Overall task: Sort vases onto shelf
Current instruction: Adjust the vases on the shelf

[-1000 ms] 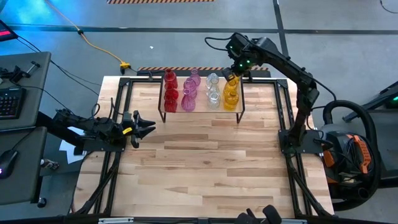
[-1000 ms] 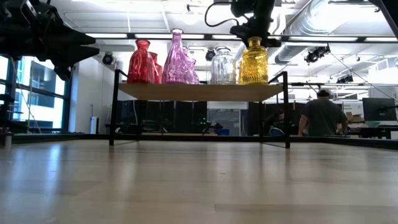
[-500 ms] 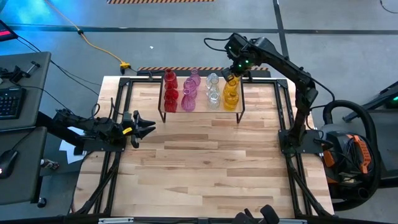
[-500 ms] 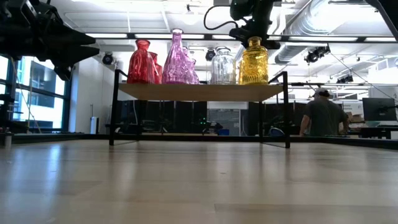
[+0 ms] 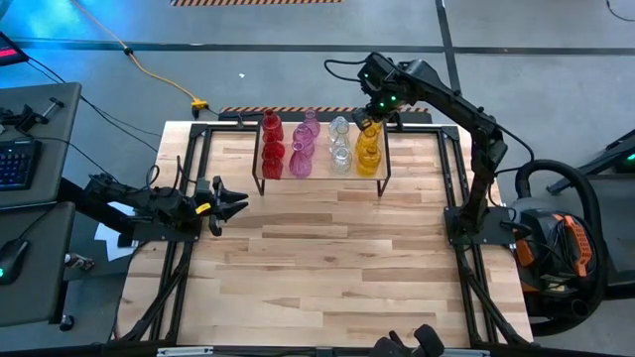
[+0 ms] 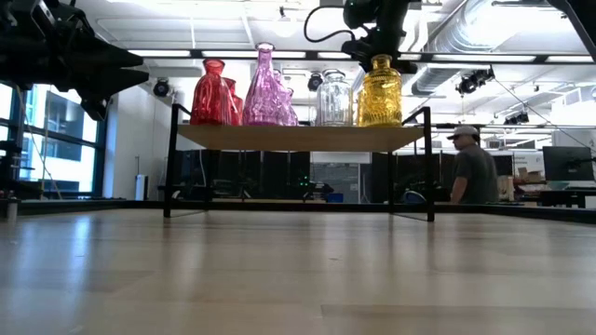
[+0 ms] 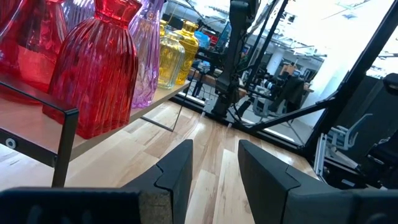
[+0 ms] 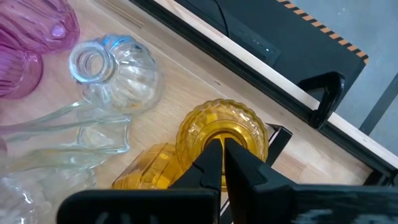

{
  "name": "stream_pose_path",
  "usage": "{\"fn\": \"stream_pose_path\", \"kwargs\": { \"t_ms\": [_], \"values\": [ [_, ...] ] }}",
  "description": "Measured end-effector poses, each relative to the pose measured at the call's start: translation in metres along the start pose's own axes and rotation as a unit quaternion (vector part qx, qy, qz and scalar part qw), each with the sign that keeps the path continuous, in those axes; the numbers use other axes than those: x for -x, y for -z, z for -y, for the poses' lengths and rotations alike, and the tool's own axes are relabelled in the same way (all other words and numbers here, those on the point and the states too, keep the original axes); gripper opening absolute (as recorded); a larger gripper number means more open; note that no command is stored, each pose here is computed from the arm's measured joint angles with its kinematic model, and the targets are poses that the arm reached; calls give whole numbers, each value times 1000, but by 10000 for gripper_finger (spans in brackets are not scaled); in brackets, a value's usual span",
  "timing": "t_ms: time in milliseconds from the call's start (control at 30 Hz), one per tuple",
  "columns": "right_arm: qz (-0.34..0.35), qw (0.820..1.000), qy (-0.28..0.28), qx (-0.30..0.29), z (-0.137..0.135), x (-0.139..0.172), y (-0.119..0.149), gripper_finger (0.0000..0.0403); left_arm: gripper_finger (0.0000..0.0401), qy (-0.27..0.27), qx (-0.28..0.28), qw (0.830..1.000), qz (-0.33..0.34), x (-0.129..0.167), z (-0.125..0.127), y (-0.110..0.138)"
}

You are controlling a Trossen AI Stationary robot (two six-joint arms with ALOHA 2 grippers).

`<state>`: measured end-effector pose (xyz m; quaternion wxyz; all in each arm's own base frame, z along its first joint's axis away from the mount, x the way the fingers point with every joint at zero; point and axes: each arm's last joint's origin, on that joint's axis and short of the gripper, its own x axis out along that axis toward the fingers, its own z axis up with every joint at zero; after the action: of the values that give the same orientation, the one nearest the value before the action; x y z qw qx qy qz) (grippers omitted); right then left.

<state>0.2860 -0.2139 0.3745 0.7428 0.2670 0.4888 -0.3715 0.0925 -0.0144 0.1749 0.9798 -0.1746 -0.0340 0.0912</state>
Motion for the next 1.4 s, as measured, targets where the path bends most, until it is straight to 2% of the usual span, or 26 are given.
{"fn": "stream_pose_path", "kwargs": {
  "t_ms": [1400],
  "values": [
    [11,999,-41,6,-3,0,-4,0,120,0,0,1000,0,0,0,0]
  ]
}}
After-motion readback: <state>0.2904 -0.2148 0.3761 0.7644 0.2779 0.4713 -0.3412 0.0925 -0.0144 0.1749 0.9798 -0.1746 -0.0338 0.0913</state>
